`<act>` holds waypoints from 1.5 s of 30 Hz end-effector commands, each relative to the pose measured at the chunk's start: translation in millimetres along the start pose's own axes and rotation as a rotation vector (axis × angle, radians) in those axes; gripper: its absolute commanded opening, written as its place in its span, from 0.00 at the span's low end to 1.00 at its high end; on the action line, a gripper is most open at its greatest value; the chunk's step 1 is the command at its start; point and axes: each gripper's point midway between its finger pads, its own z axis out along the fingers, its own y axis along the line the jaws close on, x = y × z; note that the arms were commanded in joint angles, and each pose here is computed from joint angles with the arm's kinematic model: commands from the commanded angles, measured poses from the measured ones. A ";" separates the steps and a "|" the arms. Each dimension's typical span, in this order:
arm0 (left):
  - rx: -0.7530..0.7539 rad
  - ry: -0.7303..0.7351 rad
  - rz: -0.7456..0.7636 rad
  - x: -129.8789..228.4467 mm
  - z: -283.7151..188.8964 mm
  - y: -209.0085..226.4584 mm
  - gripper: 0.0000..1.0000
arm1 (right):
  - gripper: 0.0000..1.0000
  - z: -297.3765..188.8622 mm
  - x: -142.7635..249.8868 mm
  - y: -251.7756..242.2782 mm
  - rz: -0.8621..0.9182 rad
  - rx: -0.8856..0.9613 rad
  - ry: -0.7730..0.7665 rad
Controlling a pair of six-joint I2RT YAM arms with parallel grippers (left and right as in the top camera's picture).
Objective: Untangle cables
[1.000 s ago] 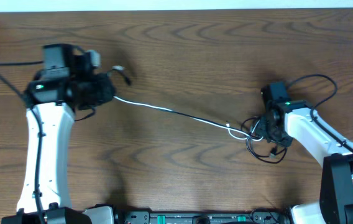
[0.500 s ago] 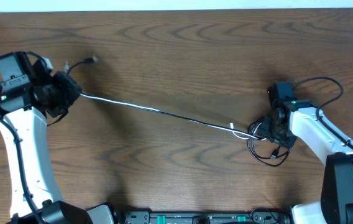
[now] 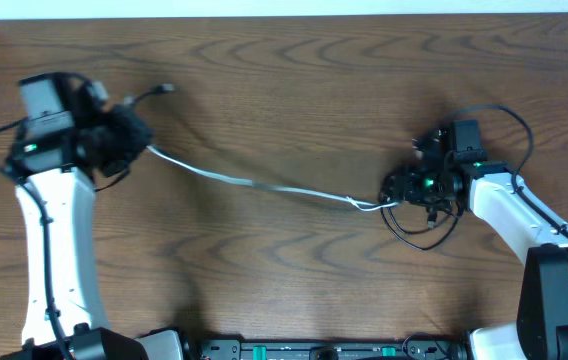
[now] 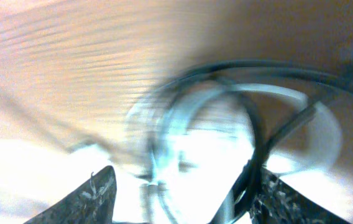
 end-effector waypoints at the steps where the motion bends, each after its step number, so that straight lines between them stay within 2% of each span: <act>1: 0.022 0.066 0.156 19.8 12.8 -24.5 0.08 | 0.61 -4.4 13.3 58.8 -0.180 -0.335 0.055; 7: -0.039 0.192 0.235 57.3 43.7 -35.4 0.09 | 0.61 1.1 17.4 51.8 -0.185 -0.268 0.068; 9: -0.040 0.226 0.255 67.2 52.5 -40.0 0.22 | 0.61 2.6 18.6 47.0 -0.181 -0.237 0.072; 12: -0.042 0.275 0.285 82.5 64.6 -46.2 0.53 | 0.49 3.0 20.4 45.8 -0.178 -0.229 0.079; 14: -0.043 0.308 0.309 94.1 72.3 -51.4 0.64 | 0.45 3.1 20.9 46.0 -0.178 -0.229 0.081; 16: -0.042 0.333 0.330 103.5 77.6 -55.6 0.66 | 0.42 3.3 20.7 45.0 -0.178 -0.224 0.080; 19: -0.040 0.369 0.364 118.6 84.3 -62.6 0.66 | 0.33 4.0 21.3 43.5 -0.178 -0.211 0.082; 23: -0.026 0.399 0.415 137.0 89.2 -74.9 0.66 | 0.29 5.7 25.7 47.4 -0.189 -0.213 0.097; 27: 0.008 0.402 0.474 151.5 91.6 -92.2 0.66 | 0.14 11.0 37.9 43.7 -0.204 -0.146 0.138; 30: 0.027 0.406 0.506 160.6 92.6 -101.2 0.66 | 0.14 15.3 43.0 38.5 -0.228 -0.077 0.151; 34: 0.042 0.423 0.542 174.0 93.0 -109.7 0.66 | 0.22 19.2 43.0 30.7 -0.223 0.012 0.142; 40: 0.063 0.443 0.591 192.5 91.9 -120.8 0.66 | 0.25 21.5 42.8 24.5 -0.250 0.084 0.134; 42: 0.075 0.443 0.609 197.5 92.2 -125.8 0.66 | 0.23 22.4 44.2 26.1 -0.258 0.085 0.136; 45: 0.097 0.435 0.632 202.9 93.2 -133.9 0.67 | 0.10 23.5 46.3 29.1 -0.269 0.082 0.141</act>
